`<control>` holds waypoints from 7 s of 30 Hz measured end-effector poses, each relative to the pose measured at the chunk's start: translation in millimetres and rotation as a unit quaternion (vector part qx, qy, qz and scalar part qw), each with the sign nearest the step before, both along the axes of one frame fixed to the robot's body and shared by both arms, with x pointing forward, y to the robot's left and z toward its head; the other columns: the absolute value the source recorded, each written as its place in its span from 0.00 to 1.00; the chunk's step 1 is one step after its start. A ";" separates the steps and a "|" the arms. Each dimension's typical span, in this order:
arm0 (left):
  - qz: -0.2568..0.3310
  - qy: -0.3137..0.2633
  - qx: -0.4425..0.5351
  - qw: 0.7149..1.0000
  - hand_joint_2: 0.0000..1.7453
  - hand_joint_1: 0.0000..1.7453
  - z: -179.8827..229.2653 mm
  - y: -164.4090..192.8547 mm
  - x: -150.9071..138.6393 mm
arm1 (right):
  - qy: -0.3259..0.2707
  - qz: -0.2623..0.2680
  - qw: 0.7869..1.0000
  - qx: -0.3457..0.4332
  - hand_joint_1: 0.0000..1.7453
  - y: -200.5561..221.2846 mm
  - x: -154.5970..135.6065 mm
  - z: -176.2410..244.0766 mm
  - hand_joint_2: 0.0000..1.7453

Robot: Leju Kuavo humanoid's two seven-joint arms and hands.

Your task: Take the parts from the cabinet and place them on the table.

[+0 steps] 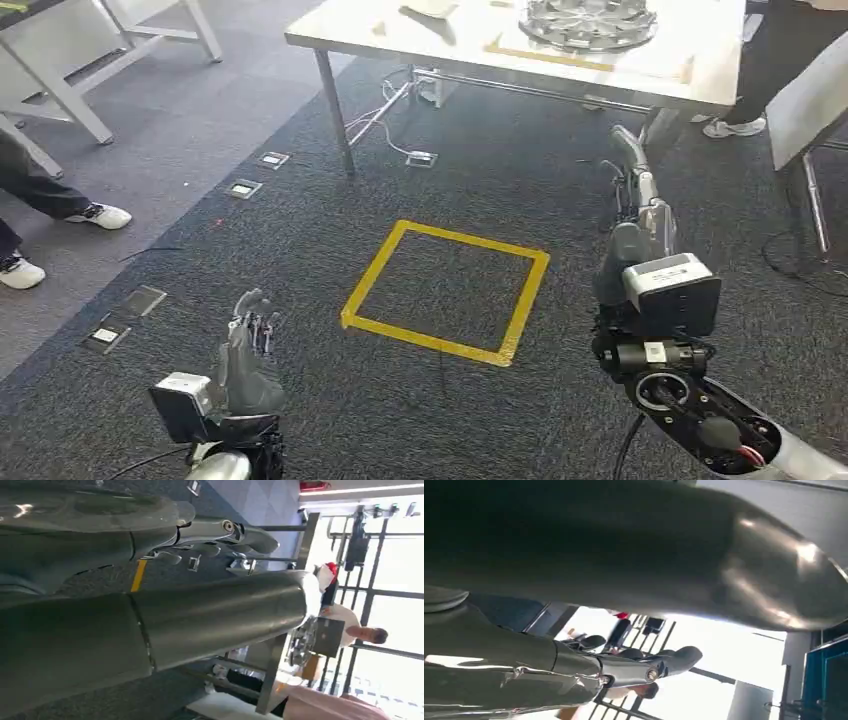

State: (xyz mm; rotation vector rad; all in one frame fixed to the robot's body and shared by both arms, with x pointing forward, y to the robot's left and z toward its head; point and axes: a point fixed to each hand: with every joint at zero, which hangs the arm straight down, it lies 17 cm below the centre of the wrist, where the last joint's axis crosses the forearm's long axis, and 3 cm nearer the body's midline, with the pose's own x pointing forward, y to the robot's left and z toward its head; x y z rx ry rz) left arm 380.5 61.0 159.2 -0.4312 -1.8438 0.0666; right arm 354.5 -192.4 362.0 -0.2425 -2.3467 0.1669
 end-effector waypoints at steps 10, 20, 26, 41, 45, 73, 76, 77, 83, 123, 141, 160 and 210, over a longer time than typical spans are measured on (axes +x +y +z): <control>0.002 0.001 -0.001 1.000 0.00 0.00 0.1 -0.3 -0.1 | 0.000 0.000 1.000 -0.001 0.00 0.3 0.4 0.2 0.00; 0.005 0.003 0.000 1.000 0.00 0.00 -1.4 0.7 -0.4 | -0.001 0.000 1.000 -0.001 0.00 0.1 0.9 0.8 0.00; 0.005 0.002 0.001 1.000 0.00 0.00 -1.4 1.1 -0.2 | 0.000 0.002 1.000 -0.001 0.00 1.2 0.6 0.1 0.00; 0.004 0.000 0.000 1.000 0.00 0.00 0.7 0.4 0.8 | 0.003 0.002 1.000 -0.001 0.00 1.5 0.2 -2.1 0.00; 0.004 0.000 0.000 1.000 0.00 0.00 1.2 0.0 0.8 | 0.002 0.003 1.000 -0.001 0.00 1.6 0.3 -1.6 0.00; 0.015 0.007 0.010 1.000 0.00 0.00 -1.2 2.3 2.7 | -0.003 0.005 1.000 -0.009 0.00 3.1 -0.1 -1.0 0.00; 0.016 0.006 0.009 1.000 0.00 0.00 0.3 2.2 2.7 | -0.004 0.006 1.000 -0.010 0.00 3.2 -0.3 -0.5 0.00; 0.016 0.005 0.009 1.000 0.00 0.00 1.4 2.5 3.5 | -0.003 0.006 1.000 -0.010 0.00 3.4 -0.3 -1.4 0.00; 0.017 0.005 0.009 1.000 0.00 0.00 1.5 3.5 2.1 | -0.006 0.007 1.000 -0.011 0.00 3.6 -0.5 0.3 0.00; 0.022 0.006 0.012 1.000 0.00 0.00 1.5 7.6 2.2 | -0.006 0.015 1.000 -0.010 0.00 6.3 2.3 3.0 0.00; 0.018 0.006 0.010 1.000 0.00 0.00 3.1 5.8 0.7 | -0.005 0.015 1.000 -0.009 0.00 6.1 1.8 2.0 0.00; 0.017 -0.001 0.009 1.000 0.00 0.00 7.7 4.1 0.8 | -0.010 0.013 1.000 -0.005 0.00 5.0 1.1 4.8 0.00; 0.016 0.005 0.010 1.000 0.00 0.00 2.9 4.9 -4.0 | -0.003 0.017 1.000 -0.009 0.00 7.6 1.8 0.0 0.00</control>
